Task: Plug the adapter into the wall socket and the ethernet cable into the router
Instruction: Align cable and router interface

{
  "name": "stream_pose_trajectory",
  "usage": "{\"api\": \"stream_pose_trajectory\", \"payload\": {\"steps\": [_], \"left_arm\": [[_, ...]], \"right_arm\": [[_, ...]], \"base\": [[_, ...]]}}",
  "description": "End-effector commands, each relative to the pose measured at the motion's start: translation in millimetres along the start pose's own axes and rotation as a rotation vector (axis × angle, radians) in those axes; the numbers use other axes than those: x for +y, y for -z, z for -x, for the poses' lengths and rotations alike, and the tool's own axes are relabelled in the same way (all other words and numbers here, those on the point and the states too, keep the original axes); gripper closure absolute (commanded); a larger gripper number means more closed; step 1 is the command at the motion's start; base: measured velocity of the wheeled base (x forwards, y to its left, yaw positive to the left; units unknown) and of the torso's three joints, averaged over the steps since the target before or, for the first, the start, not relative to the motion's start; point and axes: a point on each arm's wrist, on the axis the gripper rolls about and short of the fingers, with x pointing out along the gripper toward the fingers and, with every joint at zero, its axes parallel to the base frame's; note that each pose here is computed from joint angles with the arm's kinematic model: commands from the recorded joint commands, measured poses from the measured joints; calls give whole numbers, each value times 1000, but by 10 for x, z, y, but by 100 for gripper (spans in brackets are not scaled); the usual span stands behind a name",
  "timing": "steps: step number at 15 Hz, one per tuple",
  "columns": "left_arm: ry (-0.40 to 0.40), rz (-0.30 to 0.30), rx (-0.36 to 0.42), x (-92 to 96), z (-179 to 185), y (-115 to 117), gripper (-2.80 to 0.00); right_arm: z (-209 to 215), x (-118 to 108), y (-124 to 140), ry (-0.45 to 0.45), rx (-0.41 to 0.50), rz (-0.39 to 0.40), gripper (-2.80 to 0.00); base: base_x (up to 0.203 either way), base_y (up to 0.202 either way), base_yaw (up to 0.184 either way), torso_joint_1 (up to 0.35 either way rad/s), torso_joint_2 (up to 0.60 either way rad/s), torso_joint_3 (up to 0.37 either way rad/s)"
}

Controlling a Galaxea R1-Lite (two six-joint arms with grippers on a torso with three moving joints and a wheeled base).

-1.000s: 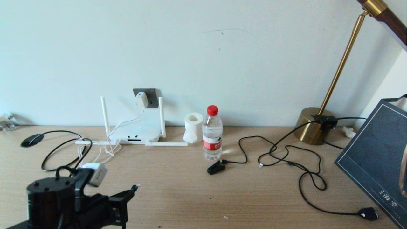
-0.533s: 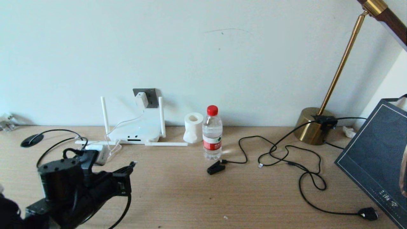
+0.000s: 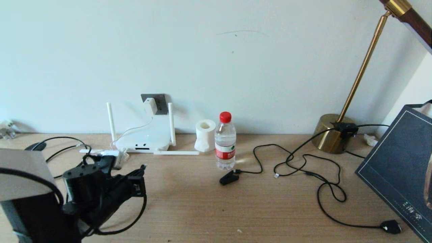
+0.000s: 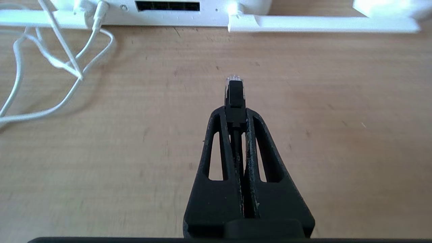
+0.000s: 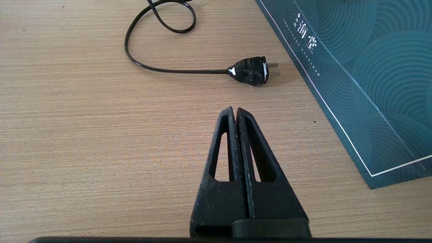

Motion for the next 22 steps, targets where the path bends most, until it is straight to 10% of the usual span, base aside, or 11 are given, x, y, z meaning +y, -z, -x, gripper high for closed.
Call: {"api": "stream_pose_trajectory", "payload": {"steps": [1,22], "left_arm": [[-20,6,2,43,-146,51,0],[2,4,-73,192,-368,-61,0]], "right_arm": [[-3,0,-3,0,3,1,0],[-3,0,-3,0,3,1,0]], "base": [[0,0,0,0,0,0],[0,0,0,0,0,0]]}}
